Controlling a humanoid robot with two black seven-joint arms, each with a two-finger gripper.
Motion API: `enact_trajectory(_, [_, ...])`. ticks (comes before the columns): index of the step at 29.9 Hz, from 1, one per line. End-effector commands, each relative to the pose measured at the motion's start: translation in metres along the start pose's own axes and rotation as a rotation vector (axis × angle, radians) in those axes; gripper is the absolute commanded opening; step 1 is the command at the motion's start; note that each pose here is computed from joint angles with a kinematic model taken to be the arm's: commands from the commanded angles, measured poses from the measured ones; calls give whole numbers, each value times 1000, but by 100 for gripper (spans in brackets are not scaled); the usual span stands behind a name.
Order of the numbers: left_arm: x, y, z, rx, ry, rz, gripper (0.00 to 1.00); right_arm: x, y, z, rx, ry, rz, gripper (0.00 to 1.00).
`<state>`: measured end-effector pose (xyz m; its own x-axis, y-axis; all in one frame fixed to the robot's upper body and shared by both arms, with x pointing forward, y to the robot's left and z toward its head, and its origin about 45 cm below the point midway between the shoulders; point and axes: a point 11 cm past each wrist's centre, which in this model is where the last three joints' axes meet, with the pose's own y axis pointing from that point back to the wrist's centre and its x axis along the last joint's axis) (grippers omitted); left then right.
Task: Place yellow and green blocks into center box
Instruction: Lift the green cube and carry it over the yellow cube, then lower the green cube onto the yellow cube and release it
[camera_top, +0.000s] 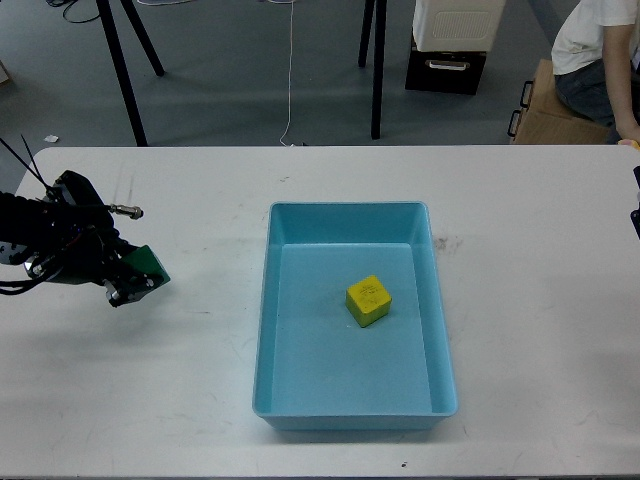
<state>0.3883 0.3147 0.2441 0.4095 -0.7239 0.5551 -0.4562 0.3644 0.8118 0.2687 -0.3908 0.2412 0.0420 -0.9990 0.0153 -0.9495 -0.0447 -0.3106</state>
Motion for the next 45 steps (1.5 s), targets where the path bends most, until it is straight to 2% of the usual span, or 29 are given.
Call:
enact_trajectory(1, [43,30,12,-10,-108,85,7,14,9,-1,-10,15,42,98])
enact_trajectory(5, [78,37,39,-63,-182,85,7,29,20,0,-31,38,82,98])
enact_trajectory(10, [151,14,95,-185,-344,188,7,47,41,12,-96,75,160,98])
enact_trajectory(16, [188,-17,148,-303,-415,225,9,72,61,31,-175,138,277,98])
enact_trajectory(21, [190,-50,164,-333,-417,171,10,77,66,36,-197,149,298,98])
enact_trajectory(31, [190,-90,176,-332,-405,97,14,77,67,37,-200,146,302,98])
enact_trajectory(45, [192,-114,197,-358,-390,76,23,80,71,41,-213,140,316,98])
